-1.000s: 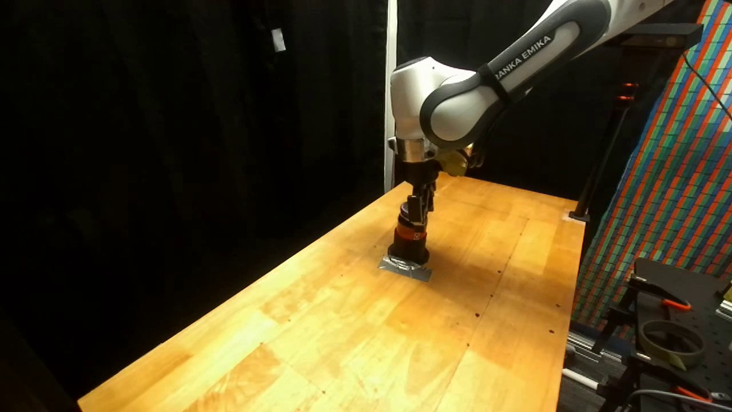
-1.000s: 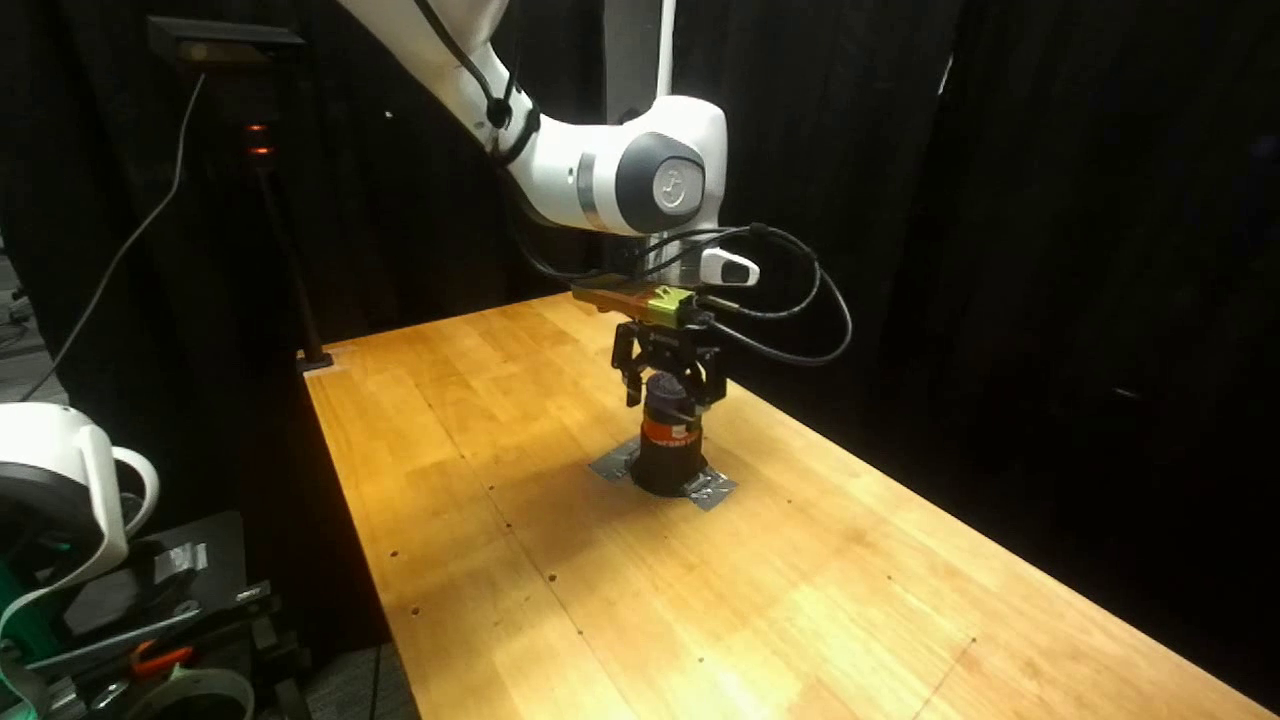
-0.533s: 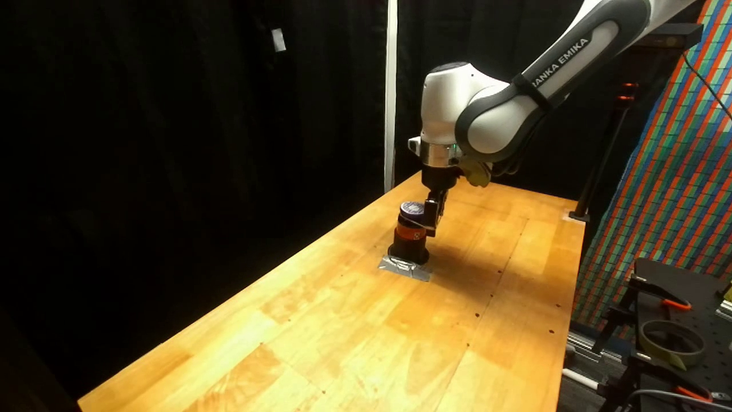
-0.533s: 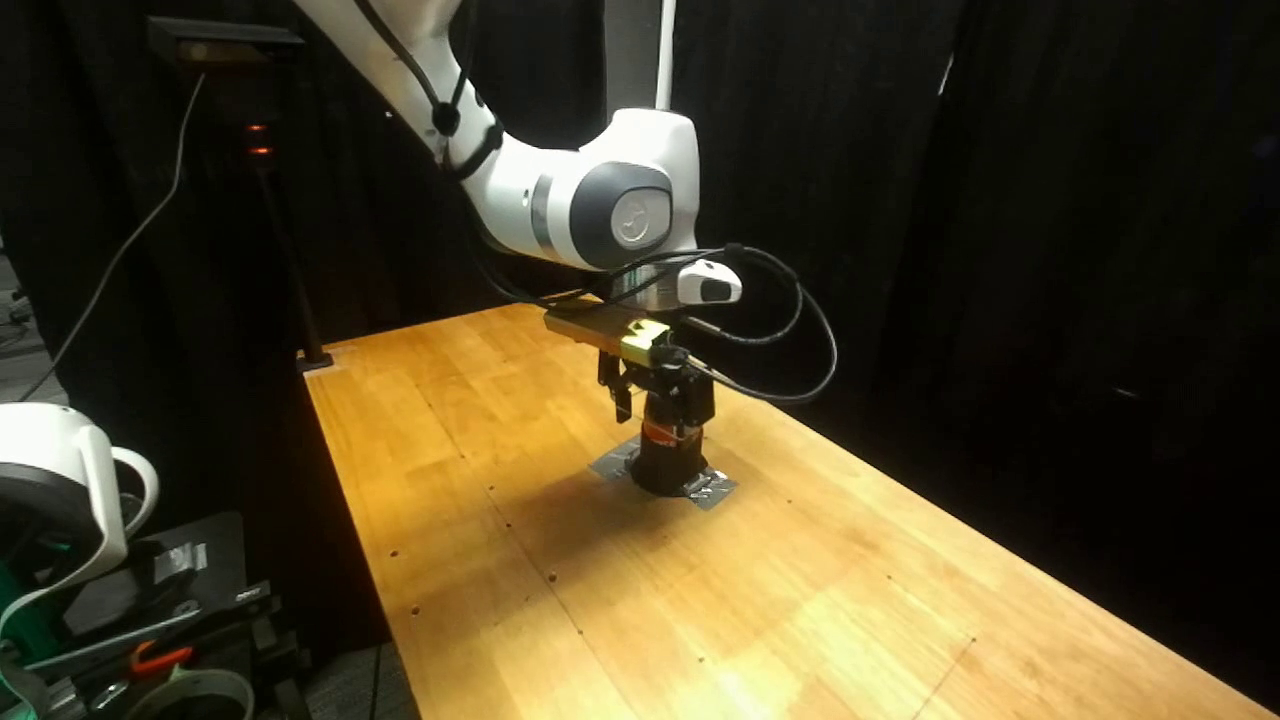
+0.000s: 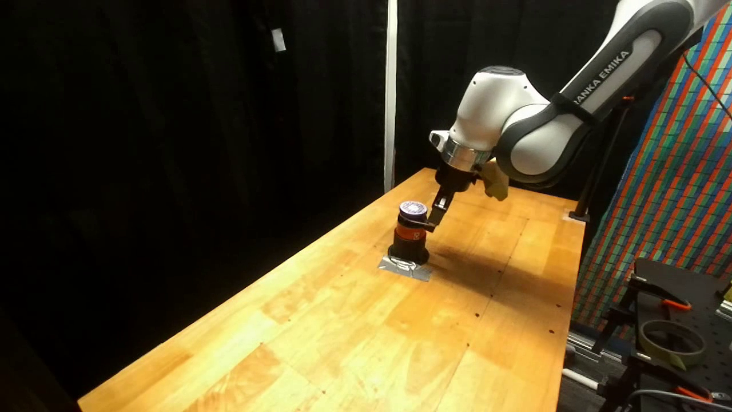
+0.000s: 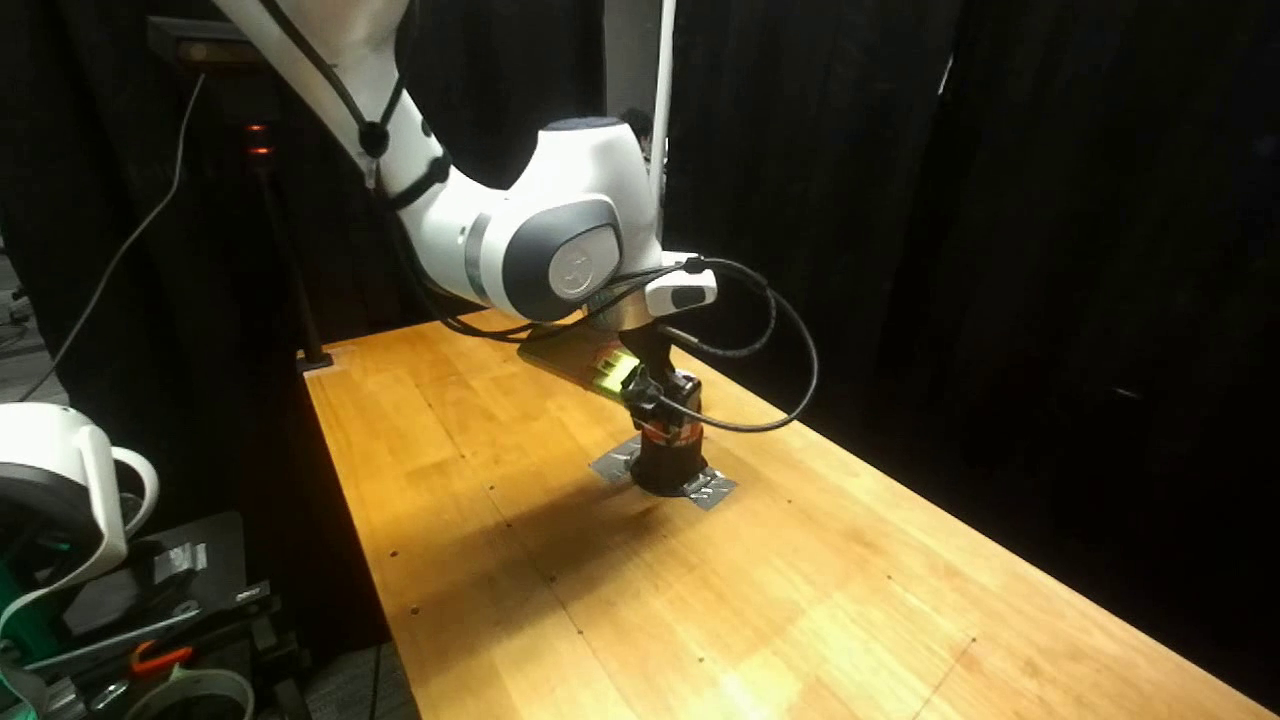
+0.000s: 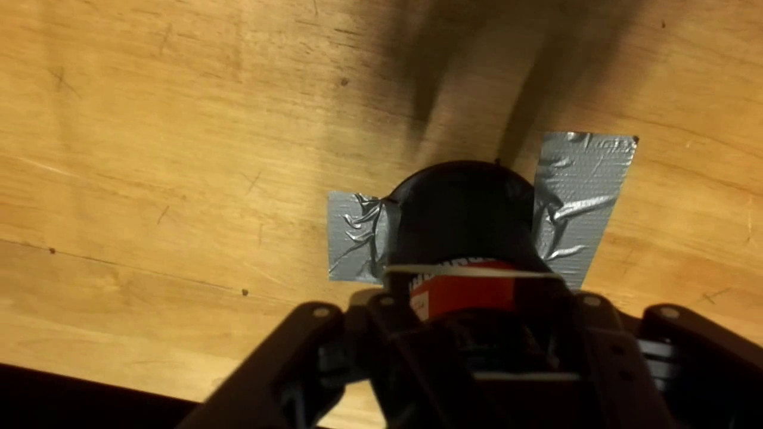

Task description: Put a rubber band around the base of the cup

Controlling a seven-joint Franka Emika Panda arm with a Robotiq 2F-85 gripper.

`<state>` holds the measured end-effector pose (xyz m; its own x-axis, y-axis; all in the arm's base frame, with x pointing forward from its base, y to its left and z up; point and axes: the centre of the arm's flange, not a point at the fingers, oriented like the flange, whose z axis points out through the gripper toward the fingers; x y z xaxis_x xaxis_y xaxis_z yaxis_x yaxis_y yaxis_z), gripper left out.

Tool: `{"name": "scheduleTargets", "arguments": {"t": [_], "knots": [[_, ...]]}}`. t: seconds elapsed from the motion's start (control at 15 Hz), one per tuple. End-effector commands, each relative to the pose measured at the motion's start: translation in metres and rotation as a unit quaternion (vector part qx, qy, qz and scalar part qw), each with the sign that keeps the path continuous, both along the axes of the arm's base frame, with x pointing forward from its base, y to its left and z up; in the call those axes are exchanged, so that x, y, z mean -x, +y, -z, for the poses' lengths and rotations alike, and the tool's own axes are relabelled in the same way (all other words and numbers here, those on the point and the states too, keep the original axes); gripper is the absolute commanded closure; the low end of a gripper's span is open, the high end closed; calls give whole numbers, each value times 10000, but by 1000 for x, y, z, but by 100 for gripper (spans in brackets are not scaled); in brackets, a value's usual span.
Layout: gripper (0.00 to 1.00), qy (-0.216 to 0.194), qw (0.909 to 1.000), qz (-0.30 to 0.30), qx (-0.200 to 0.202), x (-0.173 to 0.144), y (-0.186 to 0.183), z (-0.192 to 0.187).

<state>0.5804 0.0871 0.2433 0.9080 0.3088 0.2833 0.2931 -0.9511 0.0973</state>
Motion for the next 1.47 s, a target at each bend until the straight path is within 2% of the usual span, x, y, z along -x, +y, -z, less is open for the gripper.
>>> {"name": "scheduleTargets", "arguments": {"t": [0.0,0.2,0.6,0.93,1.27,1.4], "knots": [[78,-568,9984,-22,-49,47,-8,-10],[84,-1029,9945,-67,-158,67,-12,-9],[78,-2169,9755,-15,-372,103,-25,-13],[80,-2912,9552,77,-531,140,-19,-11],[79,-3714,9266,113,-581,180,-11,-19],[79,-3847,9209,173,-605,188,-10,-21]]}}
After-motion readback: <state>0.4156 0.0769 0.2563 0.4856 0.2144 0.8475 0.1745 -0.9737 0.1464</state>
